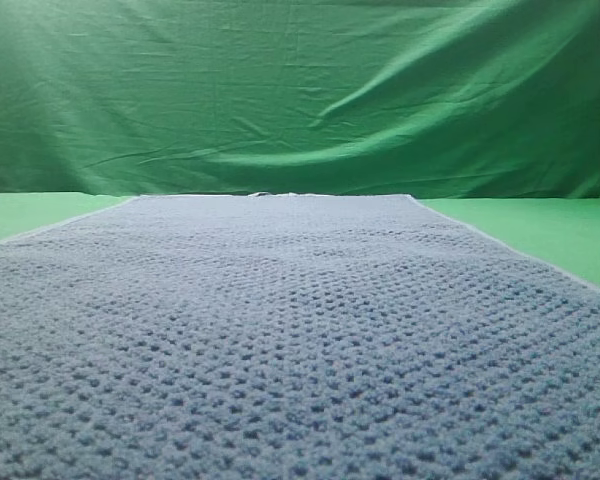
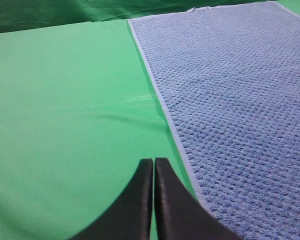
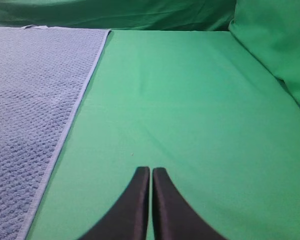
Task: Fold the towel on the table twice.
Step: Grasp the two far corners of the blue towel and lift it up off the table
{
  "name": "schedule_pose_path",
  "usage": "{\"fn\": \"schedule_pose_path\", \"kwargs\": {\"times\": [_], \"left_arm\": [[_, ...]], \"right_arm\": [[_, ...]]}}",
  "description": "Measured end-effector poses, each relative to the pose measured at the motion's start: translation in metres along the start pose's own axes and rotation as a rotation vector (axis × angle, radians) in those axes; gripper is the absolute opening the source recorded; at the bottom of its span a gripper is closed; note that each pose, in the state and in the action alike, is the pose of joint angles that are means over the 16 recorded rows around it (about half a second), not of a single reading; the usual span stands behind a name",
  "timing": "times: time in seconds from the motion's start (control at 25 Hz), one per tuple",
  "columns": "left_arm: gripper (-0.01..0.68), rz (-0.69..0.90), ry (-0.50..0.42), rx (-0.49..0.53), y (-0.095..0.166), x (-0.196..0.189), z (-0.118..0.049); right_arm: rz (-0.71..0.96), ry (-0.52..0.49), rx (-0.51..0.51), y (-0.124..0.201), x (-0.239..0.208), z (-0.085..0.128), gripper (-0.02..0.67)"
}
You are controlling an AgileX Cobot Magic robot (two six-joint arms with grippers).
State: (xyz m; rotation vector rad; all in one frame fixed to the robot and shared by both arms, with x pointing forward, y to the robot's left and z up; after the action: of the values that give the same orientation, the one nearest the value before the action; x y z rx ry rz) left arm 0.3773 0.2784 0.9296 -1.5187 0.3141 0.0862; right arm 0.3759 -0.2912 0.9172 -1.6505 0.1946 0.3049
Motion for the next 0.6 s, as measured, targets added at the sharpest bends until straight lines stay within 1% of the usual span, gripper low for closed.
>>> {"fn": "schedule_pose_path", "kwargs": {"times": [0.6], "left_arm": [[0.000,0.000,0.000,0.002,0.0000,0.0000,0.0000]], "right_arm": [[0.000,0.000,-0.001,0.0000,0.0000,0.0000,0.000]]}}
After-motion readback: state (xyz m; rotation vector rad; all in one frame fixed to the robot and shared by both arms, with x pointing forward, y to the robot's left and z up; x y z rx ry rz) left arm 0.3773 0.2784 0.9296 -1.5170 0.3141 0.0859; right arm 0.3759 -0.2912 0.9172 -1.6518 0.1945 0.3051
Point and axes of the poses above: a point on each arm's last joint axis where the gripper is mounted, x pointing out along that axis toward the gripper, z along the wrist's bending axis when the last joint is at zero, y = z × x, the point moved 9 cm from there along x, pointing out along that axis toward the gripper, and after that the axes turned 1 degree about -x, right-handed, at the moved point
